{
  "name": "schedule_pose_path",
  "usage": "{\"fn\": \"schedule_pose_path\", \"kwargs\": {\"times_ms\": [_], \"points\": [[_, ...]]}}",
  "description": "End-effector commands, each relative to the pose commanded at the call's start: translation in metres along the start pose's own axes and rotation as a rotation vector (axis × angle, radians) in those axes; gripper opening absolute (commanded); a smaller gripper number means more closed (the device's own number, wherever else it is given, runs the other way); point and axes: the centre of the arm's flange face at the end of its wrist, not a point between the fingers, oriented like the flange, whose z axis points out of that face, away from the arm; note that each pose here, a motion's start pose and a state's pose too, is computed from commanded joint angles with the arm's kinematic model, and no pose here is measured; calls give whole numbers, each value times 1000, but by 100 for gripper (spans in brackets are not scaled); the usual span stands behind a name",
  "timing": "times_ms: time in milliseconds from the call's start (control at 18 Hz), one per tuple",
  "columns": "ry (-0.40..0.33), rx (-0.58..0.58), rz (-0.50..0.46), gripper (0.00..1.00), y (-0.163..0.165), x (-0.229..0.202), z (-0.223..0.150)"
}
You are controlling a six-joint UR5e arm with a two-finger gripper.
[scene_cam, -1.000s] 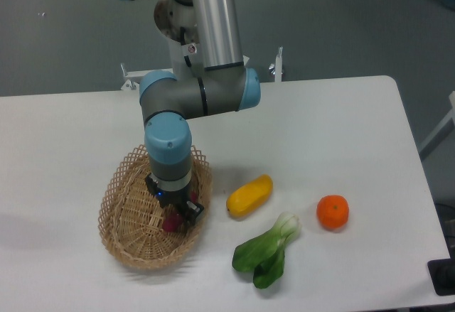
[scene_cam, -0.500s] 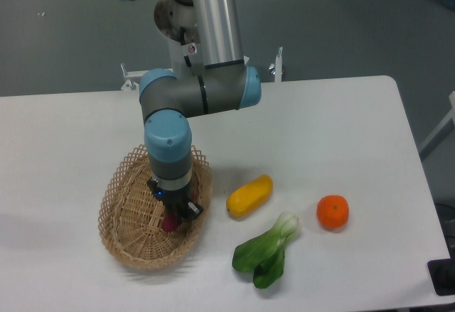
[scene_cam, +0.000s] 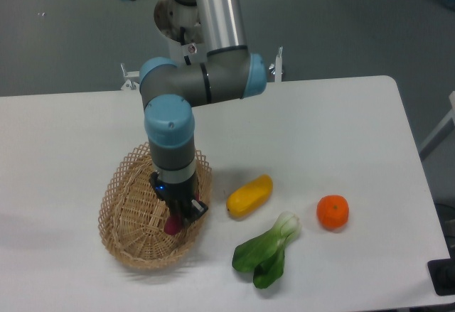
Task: Pick up the sweet potato from the basket
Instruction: 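Lift the sweet potato out of the basket and carry it up and away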
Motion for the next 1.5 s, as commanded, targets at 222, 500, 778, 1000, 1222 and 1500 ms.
{"fn": "schedule_pose_path", "kwargs": {"times_ms": [222,500,778,1000,1222,1500], "points": [[-47,-1,4,13,35,-51,-45],[-45,-49,39,13,110,-102,-78],[-42,-71,93,13,180,-138,-94],[-31,-86,150,13,207,-149,-103],[-55,-85,167,13,197,-153,-114],[-44,-88,158,13,202,-151,-113]]}}
